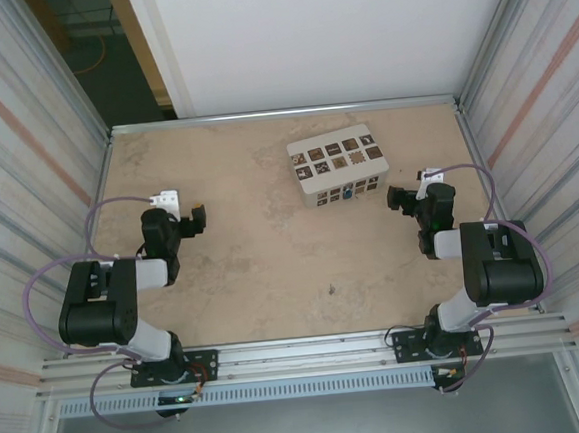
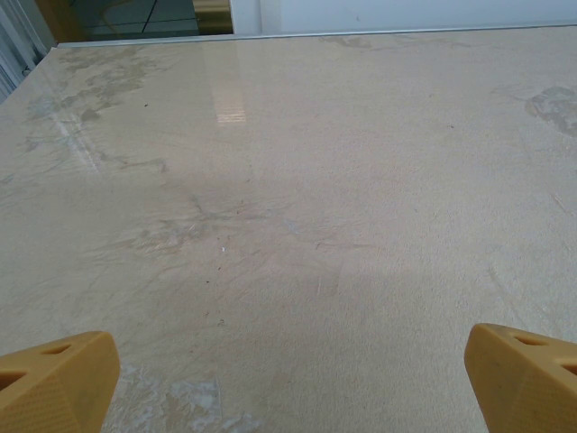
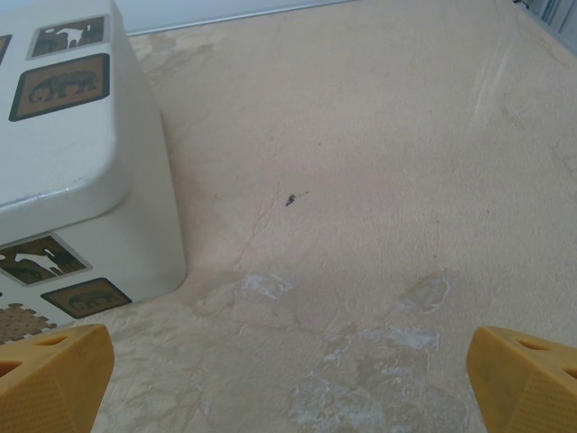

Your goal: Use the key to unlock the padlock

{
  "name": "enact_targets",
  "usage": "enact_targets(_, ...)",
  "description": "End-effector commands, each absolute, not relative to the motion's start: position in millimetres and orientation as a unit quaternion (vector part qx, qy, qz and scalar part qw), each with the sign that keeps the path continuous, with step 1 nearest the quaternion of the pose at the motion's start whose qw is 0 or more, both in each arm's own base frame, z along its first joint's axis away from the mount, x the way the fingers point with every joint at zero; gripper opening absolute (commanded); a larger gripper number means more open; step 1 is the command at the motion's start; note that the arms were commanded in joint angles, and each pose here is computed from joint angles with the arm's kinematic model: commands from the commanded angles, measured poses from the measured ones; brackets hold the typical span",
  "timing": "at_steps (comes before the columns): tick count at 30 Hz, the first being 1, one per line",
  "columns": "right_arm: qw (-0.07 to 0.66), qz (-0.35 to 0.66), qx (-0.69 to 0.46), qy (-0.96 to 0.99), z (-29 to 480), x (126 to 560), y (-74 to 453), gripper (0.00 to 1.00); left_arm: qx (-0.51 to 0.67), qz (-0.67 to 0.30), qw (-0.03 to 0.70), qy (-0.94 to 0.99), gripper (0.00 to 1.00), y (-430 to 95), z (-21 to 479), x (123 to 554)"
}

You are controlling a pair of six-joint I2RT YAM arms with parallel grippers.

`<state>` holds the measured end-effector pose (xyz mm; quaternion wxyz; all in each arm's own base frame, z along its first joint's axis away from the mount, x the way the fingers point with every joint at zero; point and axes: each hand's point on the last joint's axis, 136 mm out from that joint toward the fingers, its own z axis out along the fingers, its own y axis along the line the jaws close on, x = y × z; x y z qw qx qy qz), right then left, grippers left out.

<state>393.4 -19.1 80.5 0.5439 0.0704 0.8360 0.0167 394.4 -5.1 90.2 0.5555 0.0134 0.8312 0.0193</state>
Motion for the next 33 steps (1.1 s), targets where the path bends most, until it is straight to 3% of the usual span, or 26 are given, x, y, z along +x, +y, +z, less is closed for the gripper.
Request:
enact_targets(1, 0.544, 0.002, 0.065, 0.837, 80.8, 394.7, -21.3, 0.99, 0.018, 0.031, 0.557, 0.83, 0.99, -2.7, 92.0, 395.3)
enact_targets(23, 0.548, -0.003, 0.073, 0.833, 82.0, 392.5, -24.8, 0.99, 0.028, 0.022, 0.566, 0.824, 0.98, -6.7, 93.9, 392.1)
enact_targets(33, 0.565, 0.0, 0.1, 0.819, 125.1, 372.6, -31.5, 0.99, 0.049, 0.034, 0.599, 0.799, 0.98, -21.2, 159.9, 373.3)
